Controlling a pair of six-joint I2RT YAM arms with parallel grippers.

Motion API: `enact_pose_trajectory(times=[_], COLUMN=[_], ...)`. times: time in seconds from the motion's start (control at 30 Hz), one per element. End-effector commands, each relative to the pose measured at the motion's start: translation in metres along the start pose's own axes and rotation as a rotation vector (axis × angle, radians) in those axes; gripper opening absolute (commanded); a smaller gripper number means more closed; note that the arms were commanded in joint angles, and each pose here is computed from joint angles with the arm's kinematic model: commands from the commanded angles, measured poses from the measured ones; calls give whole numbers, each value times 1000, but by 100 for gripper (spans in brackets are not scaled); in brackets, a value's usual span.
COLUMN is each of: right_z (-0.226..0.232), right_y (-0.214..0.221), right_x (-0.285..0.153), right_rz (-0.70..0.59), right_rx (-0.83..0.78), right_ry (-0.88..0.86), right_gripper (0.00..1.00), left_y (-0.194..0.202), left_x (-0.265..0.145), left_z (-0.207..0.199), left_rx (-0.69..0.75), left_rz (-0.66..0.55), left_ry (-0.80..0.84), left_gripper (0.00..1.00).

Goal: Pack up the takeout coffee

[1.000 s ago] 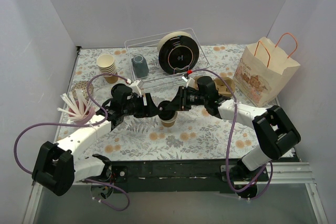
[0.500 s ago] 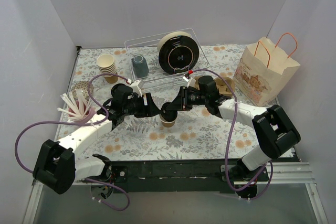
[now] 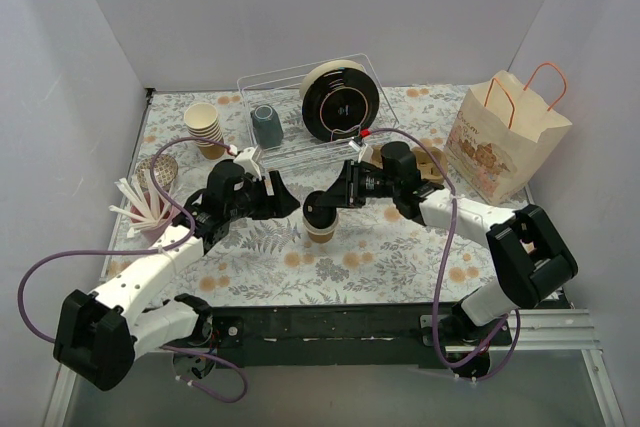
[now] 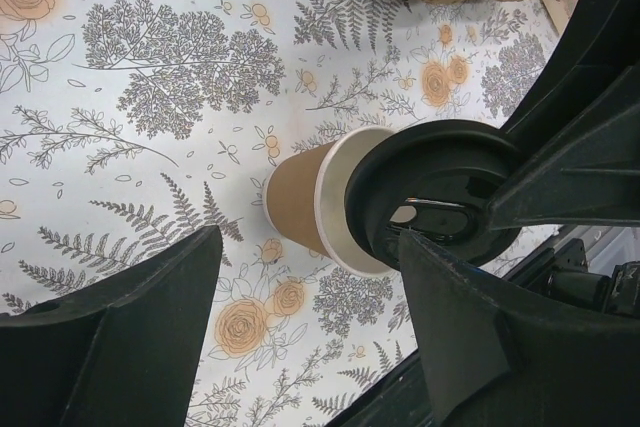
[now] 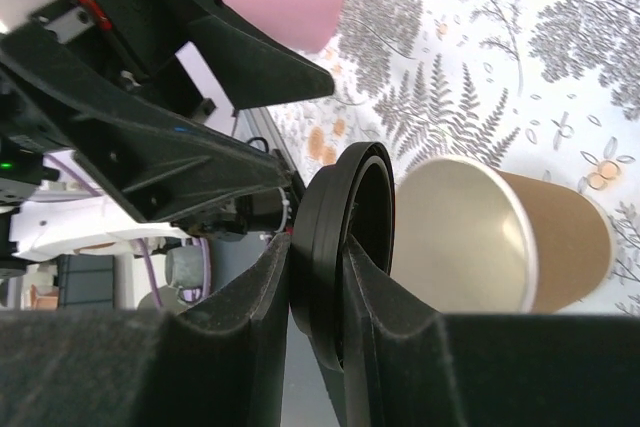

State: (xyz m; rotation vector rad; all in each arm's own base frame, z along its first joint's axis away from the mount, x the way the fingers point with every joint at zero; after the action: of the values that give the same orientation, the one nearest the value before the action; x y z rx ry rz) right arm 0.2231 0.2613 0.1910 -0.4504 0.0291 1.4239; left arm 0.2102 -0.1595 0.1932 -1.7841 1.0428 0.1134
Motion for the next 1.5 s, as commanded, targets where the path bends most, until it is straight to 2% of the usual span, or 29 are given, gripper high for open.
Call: enact_pose_trajectory(times=[0.0,0.33,1.07,1.47], right_z=[29,17,-6,-11], right_y=[-8,-1,6,9], right_x=[-5,3,12,13], right_rz=[-35,3,39,55], right_rx=[-35,39,91,92], right_ry=[-128,-220,-164,-154], right_gripper=[9,9,11,18], left_y=[-10,3,17,20], left_x=[-7,-5,6,13], left_z=[-4,-7,2,4], left_rx=[18,-6,-31,-48], left_rz=[-41,-5,48,69], left_ry=[-8,75,58,53], left_gripper=[71,71,68,68])
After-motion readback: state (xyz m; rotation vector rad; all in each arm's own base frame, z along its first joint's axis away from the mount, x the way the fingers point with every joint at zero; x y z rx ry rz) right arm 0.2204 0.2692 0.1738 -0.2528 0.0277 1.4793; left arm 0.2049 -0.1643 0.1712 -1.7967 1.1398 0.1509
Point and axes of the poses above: each gripper's point midway between its finger pads, its own x axis out along the fingers, its own z axis along the line the jaws close on, y = z × x, the point moved 8 cm from there along -x, back along the fingers, and after that the axes turned 7 degrees about x, right-handed, at the moved point
